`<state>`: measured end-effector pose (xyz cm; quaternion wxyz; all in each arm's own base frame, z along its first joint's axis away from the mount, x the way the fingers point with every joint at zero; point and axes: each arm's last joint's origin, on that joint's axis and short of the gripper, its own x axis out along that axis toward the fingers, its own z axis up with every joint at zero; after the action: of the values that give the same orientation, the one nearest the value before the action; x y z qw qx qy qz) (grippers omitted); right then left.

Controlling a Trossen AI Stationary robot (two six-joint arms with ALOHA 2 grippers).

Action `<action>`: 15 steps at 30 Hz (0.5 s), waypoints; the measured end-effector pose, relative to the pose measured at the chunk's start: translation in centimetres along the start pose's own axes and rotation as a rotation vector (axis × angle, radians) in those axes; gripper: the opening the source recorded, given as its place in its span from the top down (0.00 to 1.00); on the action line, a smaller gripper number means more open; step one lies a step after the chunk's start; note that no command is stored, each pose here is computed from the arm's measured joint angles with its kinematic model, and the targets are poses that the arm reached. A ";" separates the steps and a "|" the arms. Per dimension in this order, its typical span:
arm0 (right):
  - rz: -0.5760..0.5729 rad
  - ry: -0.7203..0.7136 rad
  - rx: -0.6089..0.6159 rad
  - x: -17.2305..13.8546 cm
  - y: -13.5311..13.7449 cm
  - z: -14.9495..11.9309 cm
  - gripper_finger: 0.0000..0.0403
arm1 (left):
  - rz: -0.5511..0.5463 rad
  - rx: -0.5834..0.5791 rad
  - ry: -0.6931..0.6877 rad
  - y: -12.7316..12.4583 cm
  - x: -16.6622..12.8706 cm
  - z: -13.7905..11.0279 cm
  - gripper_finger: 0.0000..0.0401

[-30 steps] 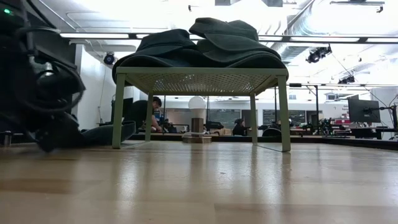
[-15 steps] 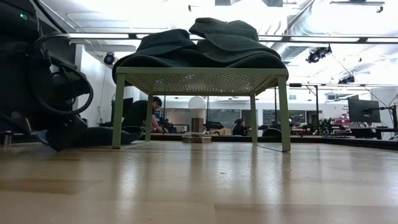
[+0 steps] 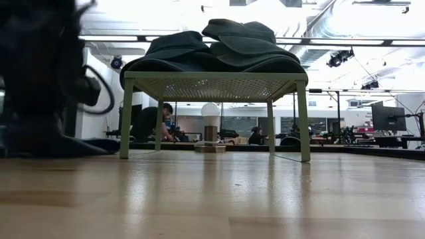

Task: Pick & Place hat
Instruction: Stack the dark blue cap on the top of the dark blue cap on the shelf

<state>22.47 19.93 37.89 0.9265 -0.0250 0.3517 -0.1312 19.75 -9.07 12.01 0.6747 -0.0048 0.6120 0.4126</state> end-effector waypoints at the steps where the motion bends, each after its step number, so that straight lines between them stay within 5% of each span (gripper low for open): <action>1: 0.000 0.000 0.000 0.0 0.0 0.0 0.56 | -0.024 0.020 0.050 -0.2 -0.8 0.3 0.99; 5: 0.003 0.002 0.000 0.0 0.0 0.0 0.56 | -0.156 0.110 0.216 -1.0 -4.6 1.6 0.99; 15: 0.013 0.012 0.000 0.0 0.0 0.0 0.56 | -0.630 0.374 0.235 -2.7 -14.8 3.5 0.99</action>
<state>22.46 19.97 37.86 0.9252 -0.0219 0.3573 -0.1256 25.47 -17.19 23.89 0.6828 -0.1168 0.7184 0.0630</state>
